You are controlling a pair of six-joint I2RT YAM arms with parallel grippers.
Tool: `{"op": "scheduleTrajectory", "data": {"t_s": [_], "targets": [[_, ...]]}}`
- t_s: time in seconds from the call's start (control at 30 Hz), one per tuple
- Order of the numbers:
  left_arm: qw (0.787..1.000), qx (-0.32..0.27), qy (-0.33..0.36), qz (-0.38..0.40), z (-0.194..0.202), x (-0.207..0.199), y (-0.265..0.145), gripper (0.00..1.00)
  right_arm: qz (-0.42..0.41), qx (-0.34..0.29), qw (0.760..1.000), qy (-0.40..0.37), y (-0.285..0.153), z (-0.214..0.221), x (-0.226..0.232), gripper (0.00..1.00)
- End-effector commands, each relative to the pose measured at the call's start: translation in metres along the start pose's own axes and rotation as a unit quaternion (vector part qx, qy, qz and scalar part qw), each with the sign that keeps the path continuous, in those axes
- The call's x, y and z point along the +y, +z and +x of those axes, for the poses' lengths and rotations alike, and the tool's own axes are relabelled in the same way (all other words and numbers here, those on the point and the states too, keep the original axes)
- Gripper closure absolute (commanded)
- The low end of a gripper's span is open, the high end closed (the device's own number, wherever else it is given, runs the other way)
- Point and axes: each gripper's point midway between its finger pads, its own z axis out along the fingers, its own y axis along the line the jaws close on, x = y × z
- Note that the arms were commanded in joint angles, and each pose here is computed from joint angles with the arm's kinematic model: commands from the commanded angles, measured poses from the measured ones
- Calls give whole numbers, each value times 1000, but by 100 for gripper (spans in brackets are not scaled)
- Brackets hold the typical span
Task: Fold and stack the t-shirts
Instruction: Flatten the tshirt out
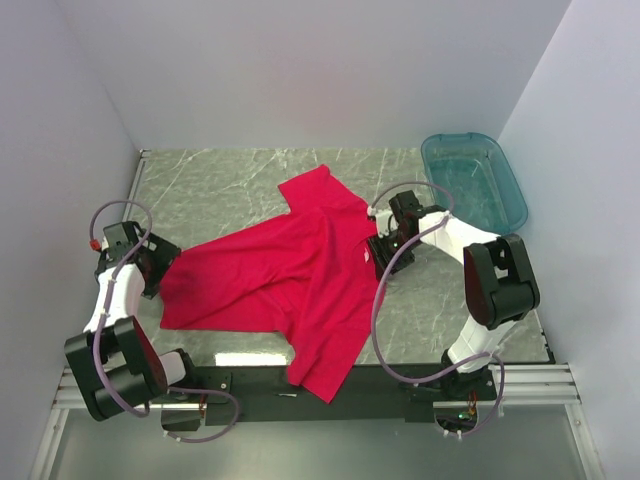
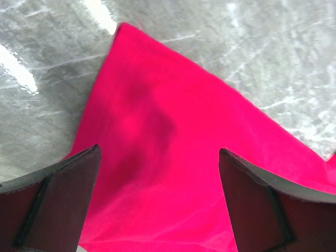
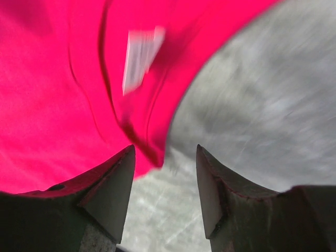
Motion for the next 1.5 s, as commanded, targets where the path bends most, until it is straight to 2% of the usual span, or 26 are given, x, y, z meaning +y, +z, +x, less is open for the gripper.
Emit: {"op": "scheduleTrajectory", "data": {"t_s": [0.0, 0.27, 0.33, 0.47, 0.5, 0.57, 0.67, 0.73, 0.83, 0.87, 0.9, 0.93, 1.0, 1.03, 1.17, 1.2, 1.3, 1.37, 1.43, 1.47], "targets": [[998, -28, 9, 47, -14, -20, -14, 1, -31, 56, 998, -28, -6, 34, 13, 45], [998, -22, 13, 60, -9, -22, -16, 0, -49, 97, 993, -41, 5, 45, 28, 47], [998, -20, 13, 62, -8, -22, -16, 1, -50, 101, 993, -33, 10, 45, 28, 53], [998, -18, 15, 63, -7, -22, -16, 1, -42, 102, 993, -28, 18, 43, 23, 70], [998, -20, 15, 66, -8, -24, -17, 1, -27, 105, 994, -30, 17, 44, 17, 82], [997, -22, 15, 68, -9, -24, -18, 1, -12, 111, 993, -31, 11, 50, 8, 100], [997, -22, 16, 70, -9, -25, -18, 1, 58, 122, 990, -50, -12, 70, -24, 100], [997, -24, 16, 71, -10, -26, -18, 1, 123, 124, 983, -53, -35, 84, -61, 100], [998, -14, 11, 63, -6, -23, -13, 1, 148, 134, 980, -23, -59, 116, -95, 100], [998, -4, 11, 67, -2, -25, -11, 1, 163, 141, 976, -17, -66, 124, -104, 93], [998, 1, 14, 69, 0, -27, -10, 1, 165, 141, 976, -9, -73, 132, -113, 67], [997, 5, 15, 70, 1, -27, -9, 1, 160, 134, 978, -13, -77, 132, -112, 50], [997, 14, 21, 70, 6, -30, -6, 1, 99, 113, 988, -40, -85, 126, -92, 8], [997, 17, 26, 68, 6, -30, -5, 1, 71, 116, 989, -50, -93, 126, -80, 7], [997, 36, 41, 59, 14, -33, 0, 2, -34, 47, 993, -104, -106, 92, -38, 7], [997, 38, 45, 59, 14, -34, 0, 3, -78, 5, 989, -128, -109, 78, -20, 6], [998, 37, 48, 29, 13, -24, 6, 10, -141, -54, 973, -176, -115, 48, 22, 6], [998, 39, 45, -11, 13, -11, 11, 16, -148, -93, 961, -213, -107, 22, 46, 5], [998, 25, 46, -35, 8, -2, 15, 17, -149, -131, 956, -215, -100, 1, 65, 5], [998, 27, 51, -37, 9, -1, 19, 18, -165, -131, 954, -215, -96, -2, 86, 5]]}}
